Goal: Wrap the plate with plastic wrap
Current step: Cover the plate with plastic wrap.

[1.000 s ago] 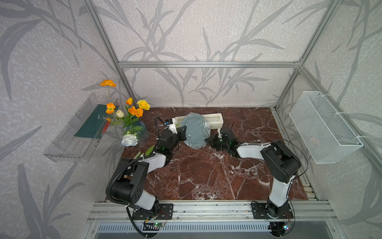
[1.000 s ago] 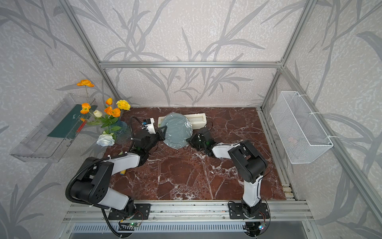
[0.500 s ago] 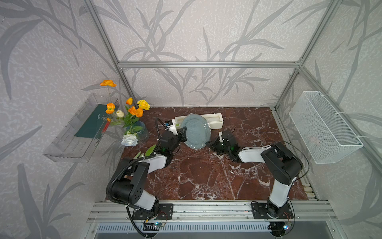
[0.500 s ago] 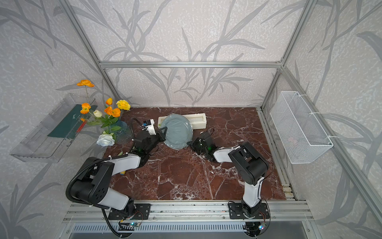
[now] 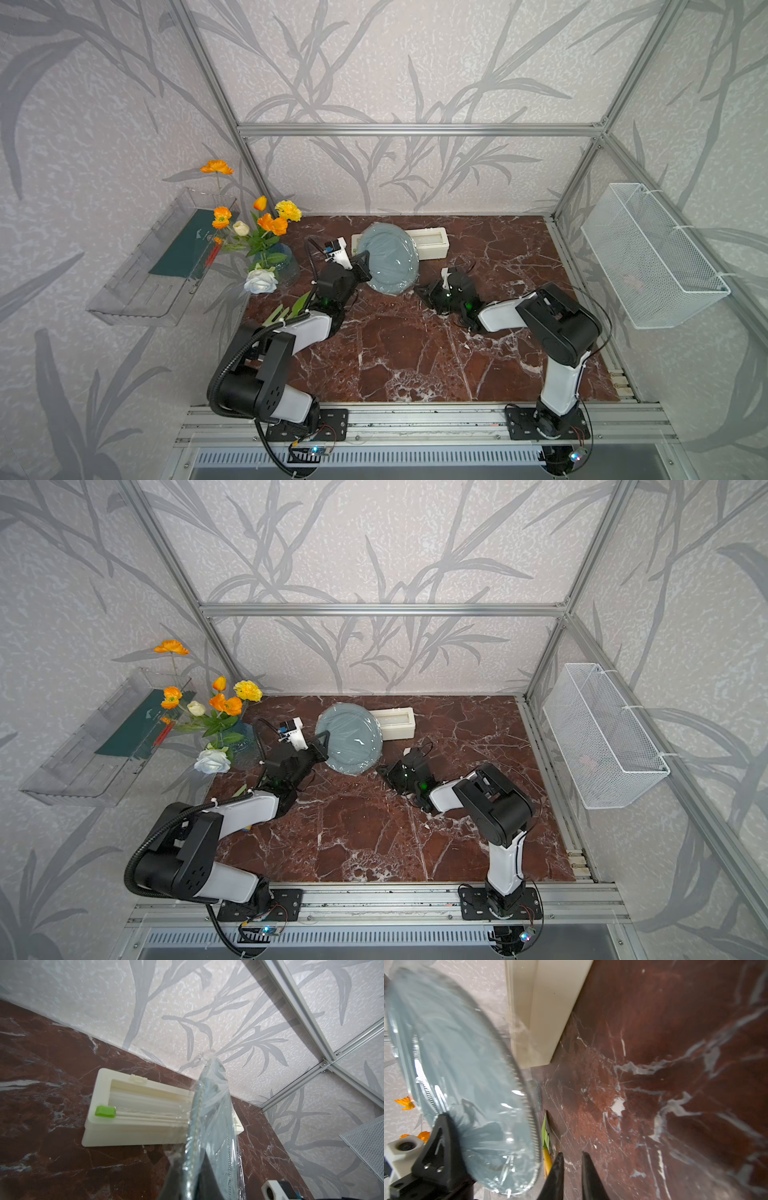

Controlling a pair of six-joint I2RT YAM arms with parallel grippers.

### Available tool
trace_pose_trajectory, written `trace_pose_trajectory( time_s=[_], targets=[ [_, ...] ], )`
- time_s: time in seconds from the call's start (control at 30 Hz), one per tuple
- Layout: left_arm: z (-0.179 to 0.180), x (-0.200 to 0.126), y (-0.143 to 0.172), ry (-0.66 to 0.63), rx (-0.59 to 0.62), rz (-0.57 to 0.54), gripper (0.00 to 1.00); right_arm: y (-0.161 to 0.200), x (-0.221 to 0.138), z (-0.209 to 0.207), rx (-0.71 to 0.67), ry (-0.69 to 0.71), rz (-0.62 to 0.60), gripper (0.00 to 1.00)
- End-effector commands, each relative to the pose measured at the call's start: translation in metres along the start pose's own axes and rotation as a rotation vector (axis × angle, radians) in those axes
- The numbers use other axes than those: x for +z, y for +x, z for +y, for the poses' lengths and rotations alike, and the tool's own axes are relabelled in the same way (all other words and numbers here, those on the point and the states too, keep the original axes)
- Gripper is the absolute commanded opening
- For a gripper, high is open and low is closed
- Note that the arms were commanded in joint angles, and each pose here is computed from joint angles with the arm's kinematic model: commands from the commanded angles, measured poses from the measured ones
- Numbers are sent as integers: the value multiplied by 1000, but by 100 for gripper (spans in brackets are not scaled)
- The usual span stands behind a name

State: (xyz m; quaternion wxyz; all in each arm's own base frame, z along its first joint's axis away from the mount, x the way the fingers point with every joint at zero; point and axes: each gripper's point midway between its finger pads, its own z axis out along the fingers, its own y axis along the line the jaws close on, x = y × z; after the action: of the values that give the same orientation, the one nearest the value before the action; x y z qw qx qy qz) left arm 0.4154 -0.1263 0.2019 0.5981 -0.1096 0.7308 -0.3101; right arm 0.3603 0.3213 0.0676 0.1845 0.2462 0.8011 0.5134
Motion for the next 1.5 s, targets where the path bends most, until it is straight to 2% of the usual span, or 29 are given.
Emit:
trace_pose_trajectory(
  time_s=[0.0, 0.1, 0.23, 0.4, 0.5, 0.8, 1.0, 1.07, 1.2, 1.3, 1.37, 1.47],
  targets=[
    [-49, -18, -72, 161, -27, -245, 0, -4, -8, 0, -26, 25, -22, 23],
    [-49, -16, -69, 166, -27, -228, 0, -9, -14, 5, -59, 32, -25, 29],
    [-48, -15, -63, 163, -20, -207, 0, -12, -22, 28, -152, 10, -17, 43],
    [-48, -12, -56, 170, -9, -171, 0, -13, -24, 44, -229, 10, -6, 68],
    [-49, -11, -54, 174, -7, -160, 0, -13, -15, 48, -220, -21, 16, 73],
    [-54, -14, -53, 195, -20, -147, 0, -28, -5, 61, -238, -102, 7, 79],
    [-57, -17, -53, 230, -84, -155, 0, -35, 1, 80, -223, -267, -7, 64],
    [-57, -19, -54, 239, -110, -167, 0, -36, 0, 87, -219, -324, -17, 56],
    [-59, -22, -59, 262, -166, -187, 0, -33, -6, 102, -221, -419, -22, 30],
    [-60, -22, -62, 270, -201, -194, 0, -31, -12, 112, -240, -455, -25, 15],
    [-62, -22, -64, 279, -218, -200, 0, -29, -16, 118, -250, -477, -27, 8],
    [-59, -23, -63, 274, -246, -202, 0, -27, -23, 127, -259, -512, -26, 2]
  ],
)
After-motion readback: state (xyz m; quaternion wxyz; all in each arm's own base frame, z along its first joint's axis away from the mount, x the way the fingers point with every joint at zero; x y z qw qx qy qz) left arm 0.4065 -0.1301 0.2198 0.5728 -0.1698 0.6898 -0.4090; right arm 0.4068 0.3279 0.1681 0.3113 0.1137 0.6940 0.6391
